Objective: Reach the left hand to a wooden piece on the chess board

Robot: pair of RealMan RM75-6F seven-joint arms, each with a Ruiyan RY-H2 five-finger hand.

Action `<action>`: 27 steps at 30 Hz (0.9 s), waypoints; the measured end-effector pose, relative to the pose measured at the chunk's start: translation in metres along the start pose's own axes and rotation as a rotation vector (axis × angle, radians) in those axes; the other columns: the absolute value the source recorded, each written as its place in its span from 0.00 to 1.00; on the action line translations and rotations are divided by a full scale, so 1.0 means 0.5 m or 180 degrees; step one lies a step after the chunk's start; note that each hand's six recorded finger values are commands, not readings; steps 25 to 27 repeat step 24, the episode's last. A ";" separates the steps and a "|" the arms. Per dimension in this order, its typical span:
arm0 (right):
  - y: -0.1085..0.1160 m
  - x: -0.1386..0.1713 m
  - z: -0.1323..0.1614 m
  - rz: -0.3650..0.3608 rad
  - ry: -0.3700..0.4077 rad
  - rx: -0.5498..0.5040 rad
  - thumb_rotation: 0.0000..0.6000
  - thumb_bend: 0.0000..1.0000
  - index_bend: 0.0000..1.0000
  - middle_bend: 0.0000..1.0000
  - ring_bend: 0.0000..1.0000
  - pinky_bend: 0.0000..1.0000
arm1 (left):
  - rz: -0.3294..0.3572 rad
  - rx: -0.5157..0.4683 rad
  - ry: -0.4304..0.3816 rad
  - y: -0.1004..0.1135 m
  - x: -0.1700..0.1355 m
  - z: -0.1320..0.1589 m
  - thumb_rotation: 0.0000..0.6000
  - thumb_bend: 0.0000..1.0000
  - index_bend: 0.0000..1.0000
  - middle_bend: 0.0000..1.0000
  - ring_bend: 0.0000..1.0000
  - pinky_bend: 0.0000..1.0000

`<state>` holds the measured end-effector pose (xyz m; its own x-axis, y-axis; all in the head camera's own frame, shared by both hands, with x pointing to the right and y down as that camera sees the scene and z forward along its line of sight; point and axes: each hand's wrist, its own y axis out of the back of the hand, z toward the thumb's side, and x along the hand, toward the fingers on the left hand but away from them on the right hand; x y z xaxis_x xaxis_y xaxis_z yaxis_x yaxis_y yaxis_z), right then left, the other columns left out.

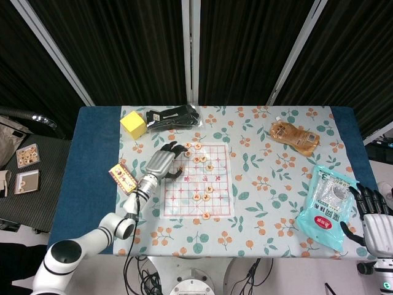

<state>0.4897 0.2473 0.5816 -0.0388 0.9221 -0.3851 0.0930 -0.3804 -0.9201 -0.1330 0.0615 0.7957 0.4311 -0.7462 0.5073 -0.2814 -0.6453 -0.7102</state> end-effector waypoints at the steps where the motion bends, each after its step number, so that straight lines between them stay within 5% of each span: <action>1: 0.002 0.001 0.001 -0.0007 0.0003 0.0000 1.00 0.20 0.00 0.00 0.00 0.00 | 0.0020 -0.0001 -0.0001 0.003 -0.002 -0.002 1.00 0.31 0.15 0.12 0.01 0.11; 10: -0.008 0.005 0.019 0.0039 0.0124 -0.0022 1.00 0.19 0.00 0.00 0.00 0.00 | 0.0534 -0.0027 0.0023 0.077 -0.109 -0.055 1.00 0.27 0.15 0.10 0.00 0.07; 15: -0.034 0.009 0.036 0.0130 0.0234 -0.0060 1.00 0.18 0.00 0.00 0.00 0.00 | 0.0878 0.0097 0.0246 0.123 -0.284 -0.113 1.00 0.26 0.15 0.10 0.00 0.06; 23: -0.080 0.020 0.039 0.0233 0.0284 0.0029 1.00 0.17 0.00 0.00 0.00 0.00 | 0.1143 0.0631 0.1138 0.127 -0.637 -0.230 1.00 0.21 0.14 0.10 0.00 0.06; 27: -0.085 0.022 0.037 0.0259 0.0276 0.0039 1.00 0.17 0.00 0.00 0.00 0.00 | 0.1132 0.0671 0.1189 0.122 -0.665 -0.236 1.00 0.20 0.14 0.10 0.00 0.06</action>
